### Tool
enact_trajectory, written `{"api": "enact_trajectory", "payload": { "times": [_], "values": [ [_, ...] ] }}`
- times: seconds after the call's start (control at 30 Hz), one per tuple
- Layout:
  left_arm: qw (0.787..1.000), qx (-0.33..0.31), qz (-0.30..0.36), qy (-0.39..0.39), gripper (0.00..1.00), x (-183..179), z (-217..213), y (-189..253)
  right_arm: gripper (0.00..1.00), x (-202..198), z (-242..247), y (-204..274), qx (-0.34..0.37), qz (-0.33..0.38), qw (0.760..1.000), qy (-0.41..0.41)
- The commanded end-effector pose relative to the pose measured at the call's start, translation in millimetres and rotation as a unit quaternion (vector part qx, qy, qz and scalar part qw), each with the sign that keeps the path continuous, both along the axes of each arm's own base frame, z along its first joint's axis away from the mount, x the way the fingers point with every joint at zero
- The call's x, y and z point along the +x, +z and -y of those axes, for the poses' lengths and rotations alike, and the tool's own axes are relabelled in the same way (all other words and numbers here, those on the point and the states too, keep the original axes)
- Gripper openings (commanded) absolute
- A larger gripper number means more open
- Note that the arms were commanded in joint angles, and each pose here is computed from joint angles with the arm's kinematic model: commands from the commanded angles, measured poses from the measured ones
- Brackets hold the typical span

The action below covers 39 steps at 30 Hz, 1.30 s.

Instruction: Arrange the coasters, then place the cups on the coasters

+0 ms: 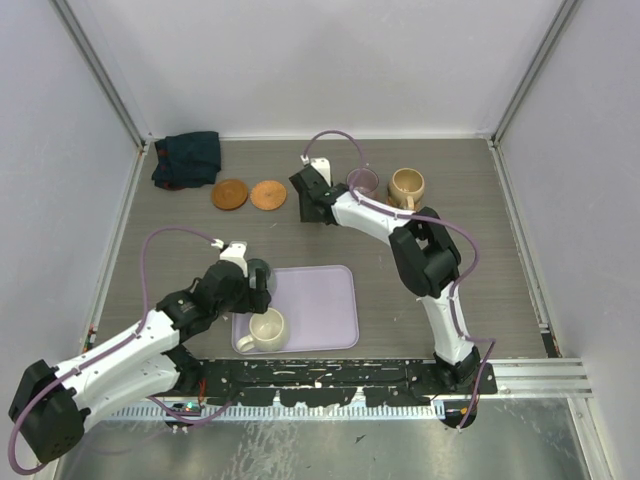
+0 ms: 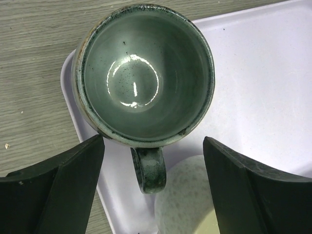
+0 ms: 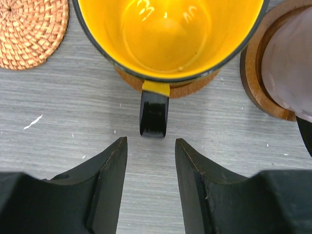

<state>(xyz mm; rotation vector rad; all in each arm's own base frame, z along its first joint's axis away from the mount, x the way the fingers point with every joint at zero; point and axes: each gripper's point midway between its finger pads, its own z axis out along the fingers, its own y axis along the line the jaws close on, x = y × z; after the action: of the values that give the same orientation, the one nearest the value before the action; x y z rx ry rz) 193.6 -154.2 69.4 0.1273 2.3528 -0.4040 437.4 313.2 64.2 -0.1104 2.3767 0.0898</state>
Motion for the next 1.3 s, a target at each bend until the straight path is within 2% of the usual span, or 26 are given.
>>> {"api": "enact_trajectory", "payload": {
  "times": [0.0,0.33,0.63,0.83,1.0,1.1,1.27],
  "values": [
    [0.999,-0.031,0.029,-0.007,0.82,8,11,24,0.49,-3,-7,57,0.041,0.053,0.998,-0.001],
    [1.0,-0.013,0.016,-0.001,0.81,-1,1,30,0.5,-33,4,71,0.048,0.062,0.997,0.009],
    [1.0,-0.008,-0.009,0.016,0.75,-9,-4,17,0.49,-54,15,91,0.058,0.078,0.995,0.018],
    [1.0,-0.001,-0.014,0.017,0.68,-9,-2,13,0.49,-65,34,89,0.047,0.084,0.995,0.007],
    [1.0,0.006,-0.027,0.011,0.67,-13,1,6,0.49,-74,44,91,0.05,0.089,0.995,0.001],
    [0.999,0.011,-0.027,0.012,0.6,-13,2,4,0.49,-77,48,93,0.053,0.093,0.994,-0.001],
    [1.0,0.006,-0.021,0.02,0.44,-9,4,3,0.5,-82,50,89,0.055,0.089,0.995,0.002]
  ]
}}
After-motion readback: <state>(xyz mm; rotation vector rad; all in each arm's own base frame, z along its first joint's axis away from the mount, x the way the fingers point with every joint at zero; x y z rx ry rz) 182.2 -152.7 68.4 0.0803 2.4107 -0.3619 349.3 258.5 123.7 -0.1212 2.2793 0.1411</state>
